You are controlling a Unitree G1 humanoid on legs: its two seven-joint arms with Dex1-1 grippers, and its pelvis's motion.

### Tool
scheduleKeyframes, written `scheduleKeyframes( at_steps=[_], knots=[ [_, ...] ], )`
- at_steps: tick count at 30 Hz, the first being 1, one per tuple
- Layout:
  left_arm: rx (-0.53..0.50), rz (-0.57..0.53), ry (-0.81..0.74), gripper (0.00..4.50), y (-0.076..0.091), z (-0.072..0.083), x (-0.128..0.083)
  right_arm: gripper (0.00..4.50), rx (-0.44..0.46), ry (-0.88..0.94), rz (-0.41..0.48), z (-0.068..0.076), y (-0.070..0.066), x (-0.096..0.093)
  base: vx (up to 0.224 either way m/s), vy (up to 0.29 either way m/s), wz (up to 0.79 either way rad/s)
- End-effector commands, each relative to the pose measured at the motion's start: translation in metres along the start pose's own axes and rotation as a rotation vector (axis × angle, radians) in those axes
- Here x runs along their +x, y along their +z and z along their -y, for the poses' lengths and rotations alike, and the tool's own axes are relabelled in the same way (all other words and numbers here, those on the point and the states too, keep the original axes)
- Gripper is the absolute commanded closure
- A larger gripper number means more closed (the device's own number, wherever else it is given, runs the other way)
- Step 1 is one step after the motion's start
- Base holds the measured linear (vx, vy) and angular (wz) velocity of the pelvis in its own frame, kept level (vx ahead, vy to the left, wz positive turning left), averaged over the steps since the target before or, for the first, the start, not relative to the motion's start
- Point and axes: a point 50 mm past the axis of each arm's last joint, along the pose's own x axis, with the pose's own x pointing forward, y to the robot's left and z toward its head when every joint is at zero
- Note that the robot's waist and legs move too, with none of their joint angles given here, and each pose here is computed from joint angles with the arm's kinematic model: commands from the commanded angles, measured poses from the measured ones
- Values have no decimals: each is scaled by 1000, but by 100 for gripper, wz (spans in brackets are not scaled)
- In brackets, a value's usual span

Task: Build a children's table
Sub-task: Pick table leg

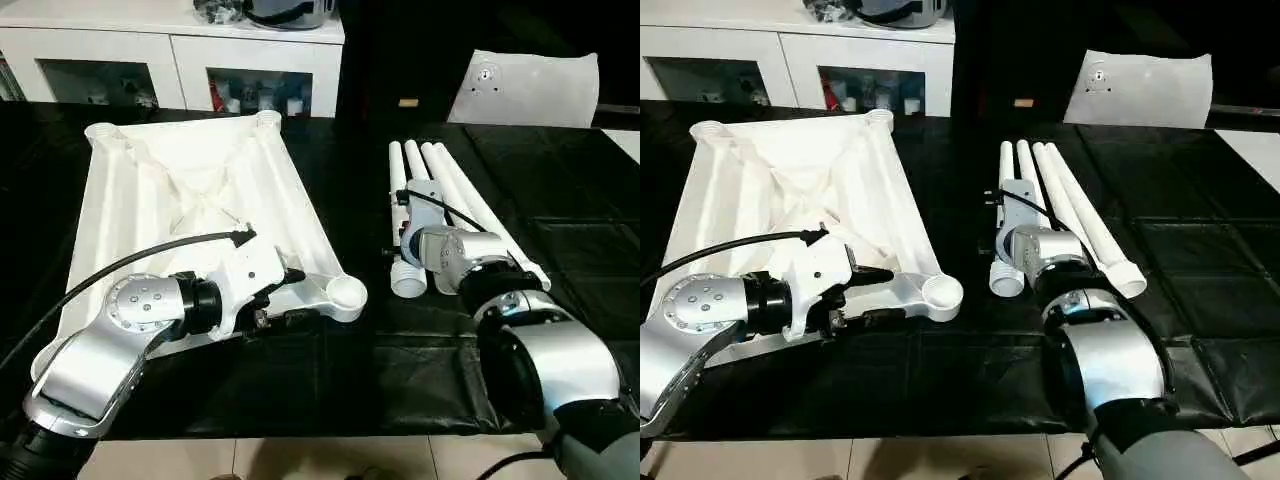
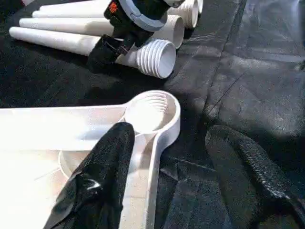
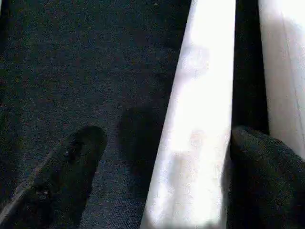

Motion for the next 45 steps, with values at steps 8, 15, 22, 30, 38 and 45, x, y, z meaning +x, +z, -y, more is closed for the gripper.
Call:
scheduleKeyframes(
  at_steps=[8, 15, 22, 30, 38, 45],
  knots=[
    [6, -40, 79, 168, -4, -8, 1, 88, 57, 18, -42, 2, -8, 2, 0, 0, 0],
    [24, -64, 142, 168, -12, -12, 1, 159, 85, 6, -40, 7, -10, 2, 0, 0, 0],
    [31, -50, 201, 168, -11, -18, 5, 217, 129, 10, -19, 11, -7, 1, 0, 0, 0],
    [35, -26, 256, 168, -11, -24, 8, 268, 171, 31, 57, 14, 2, 0, 0, 0, 0],
    [-6, -1, 325, 168, -8, -35, 15, 270, 185, 25, 223, 16, 18, -3, 0, 0, 0],
    [-139, 76, 479, 134, 7, -55, 20, 270, 319, 285, 474, 10, 41, -21, 0, 0, 0]
  ],
)
